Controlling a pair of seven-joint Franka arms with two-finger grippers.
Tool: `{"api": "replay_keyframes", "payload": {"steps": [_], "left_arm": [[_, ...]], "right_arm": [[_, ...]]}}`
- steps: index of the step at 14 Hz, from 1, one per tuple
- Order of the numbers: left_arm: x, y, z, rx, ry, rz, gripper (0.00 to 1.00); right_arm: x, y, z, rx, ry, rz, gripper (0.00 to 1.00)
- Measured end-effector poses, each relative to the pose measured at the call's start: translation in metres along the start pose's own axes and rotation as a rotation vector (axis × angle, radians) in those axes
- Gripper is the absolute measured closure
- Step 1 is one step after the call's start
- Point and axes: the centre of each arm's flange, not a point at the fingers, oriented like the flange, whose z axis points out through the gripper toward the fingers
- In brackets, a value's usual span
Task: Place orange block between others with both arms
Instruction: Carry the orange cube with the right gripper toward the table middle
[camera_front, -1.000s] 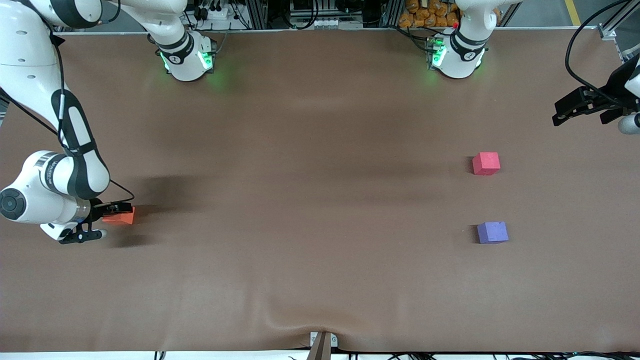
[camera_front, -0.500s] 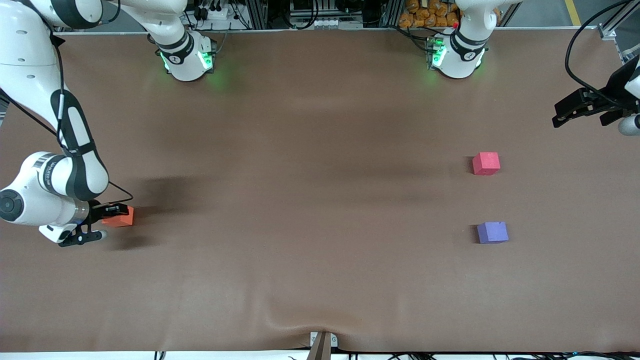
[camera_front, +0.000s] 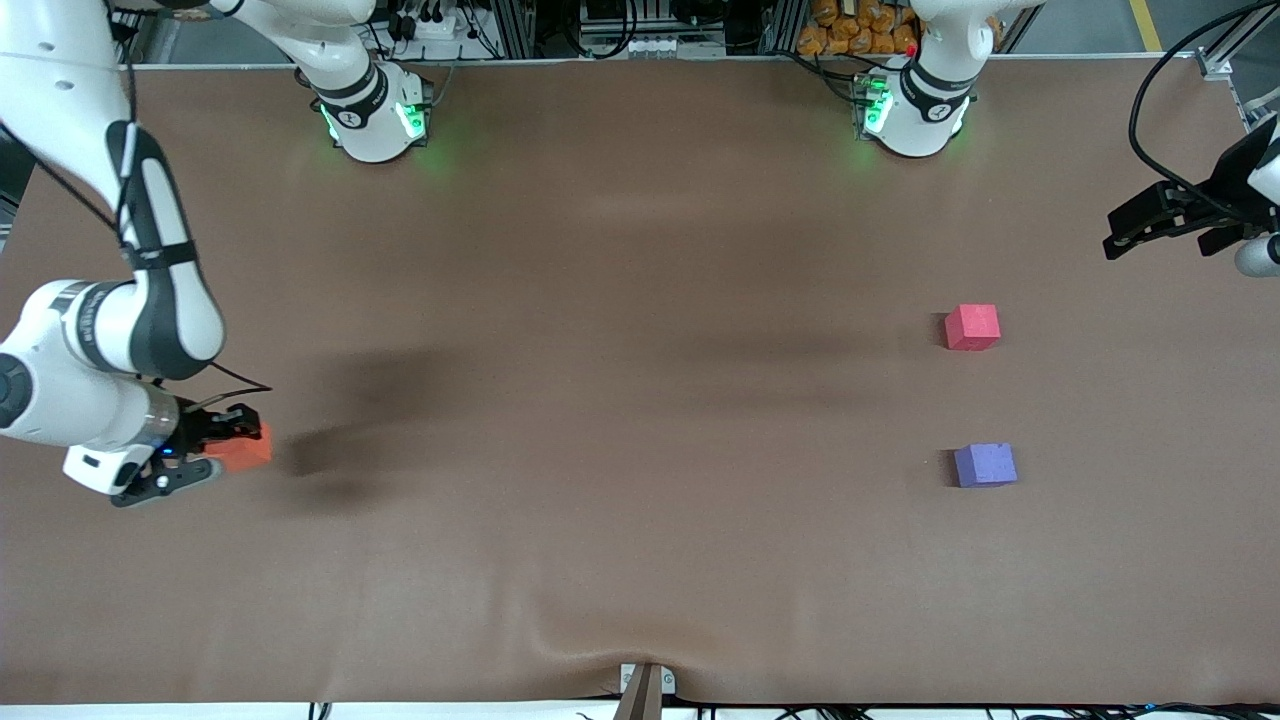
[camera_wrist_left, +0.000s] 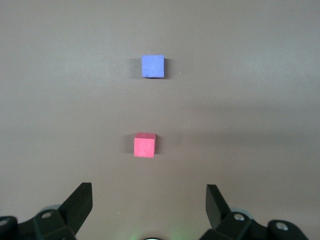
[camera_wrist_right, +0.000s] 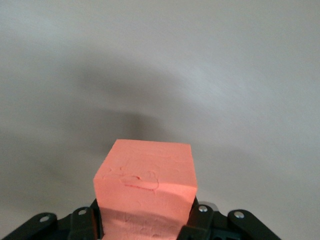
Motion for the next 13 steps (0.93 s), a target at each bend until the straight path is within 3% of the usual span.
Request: {"api": "replay_keyframes", "payload": {"steps": [3, 6, 9, 13], "left_arm": [[0.001, 0.0, 0.002, -0.001, -0.004, 0.0, 0.0], [0.001, 0.0, 0.002, -0.001, -0.004, 0.0, 0.0], [0.001, 0.0, 0.002, -0.001, -0.004, 0.0, 0.0], [0.001, 0.0, 0.002, -0.001, -0.004, 0.0, 0.0]], "right_arm": [[0.04, -0.091, -0.005, -0.001, 0.014, -0.141, 0.41], [0.071, -0.204, -0.008, 0.05, 0.042, -0.204, 0.41], [0.081, -0.283, 0.008, 0.067, 0.018, -0.157, 0.41], [0.087, -0.347, 0.042, 0.135, -0.018, -0.041, 0.41]]}}
